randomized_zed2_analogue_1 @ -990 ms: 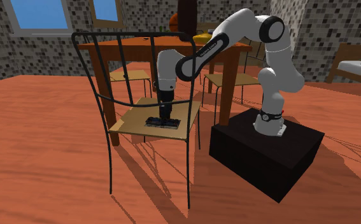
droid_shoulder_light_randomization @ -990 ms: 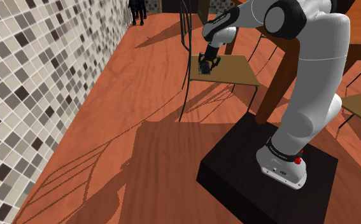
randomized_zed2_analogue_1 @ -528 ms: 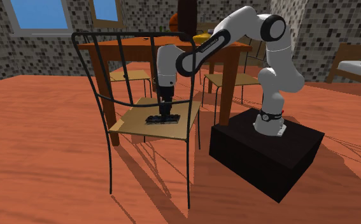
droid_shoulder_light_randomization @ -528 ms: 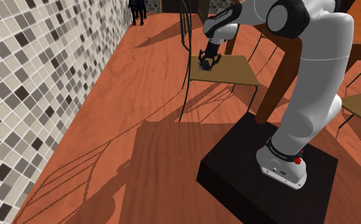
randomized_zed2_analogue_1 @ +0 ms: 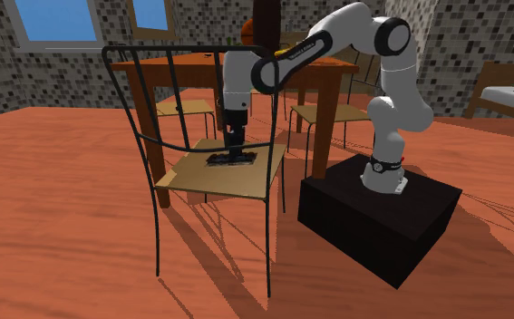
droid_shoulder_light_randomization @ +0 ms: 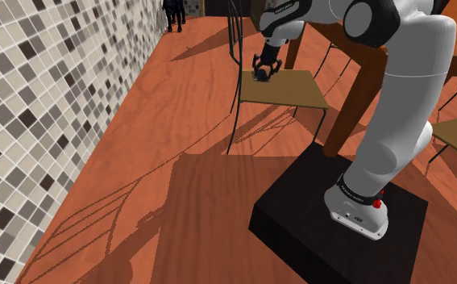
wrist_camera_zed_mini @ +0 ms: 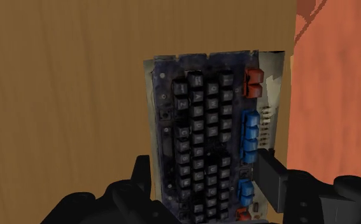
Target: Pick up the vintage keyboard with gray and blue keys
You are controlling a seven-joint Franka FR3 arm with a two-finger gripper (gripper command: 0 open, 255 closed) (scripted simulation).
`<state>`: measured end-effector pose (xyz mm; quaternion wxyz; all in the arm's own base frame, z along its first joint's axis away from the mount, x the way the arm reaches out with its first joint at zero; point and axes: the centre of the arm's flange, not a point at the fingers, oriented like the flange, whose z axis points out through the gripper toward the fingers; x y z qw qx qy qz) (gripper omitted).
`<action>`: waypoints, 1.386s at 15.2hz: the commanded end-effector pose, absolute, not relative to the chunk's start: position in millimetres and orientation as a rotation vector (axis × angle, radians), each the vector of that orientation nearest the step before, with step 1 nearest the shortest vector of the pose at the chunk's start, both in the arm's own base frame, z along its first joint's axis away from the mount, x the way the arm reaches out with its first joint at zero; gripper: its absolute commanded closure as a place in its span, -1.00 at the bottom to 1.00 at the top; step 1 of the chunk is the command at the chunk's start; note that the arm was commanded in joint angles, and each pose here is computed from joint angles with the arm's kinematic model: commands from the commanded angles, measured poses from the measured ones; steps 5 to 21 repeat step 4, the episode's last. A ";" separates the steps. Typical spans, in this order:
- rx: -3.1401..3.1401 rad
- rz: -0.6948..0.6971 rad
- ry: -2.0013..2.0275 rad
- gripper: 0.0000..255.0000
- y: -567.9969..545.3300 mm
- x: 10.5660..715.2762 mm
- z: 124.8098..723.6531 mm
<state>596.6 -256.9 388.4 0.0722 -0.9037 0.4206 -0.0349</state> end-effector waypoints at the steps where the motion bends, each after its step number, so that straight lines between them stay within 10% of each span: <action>1: -2.716 -0.105 1.264 1.00 -257.6 596.6 399.0; 21: -2.716 -0.105 1.264 1.00 -257.6 596.6 405.1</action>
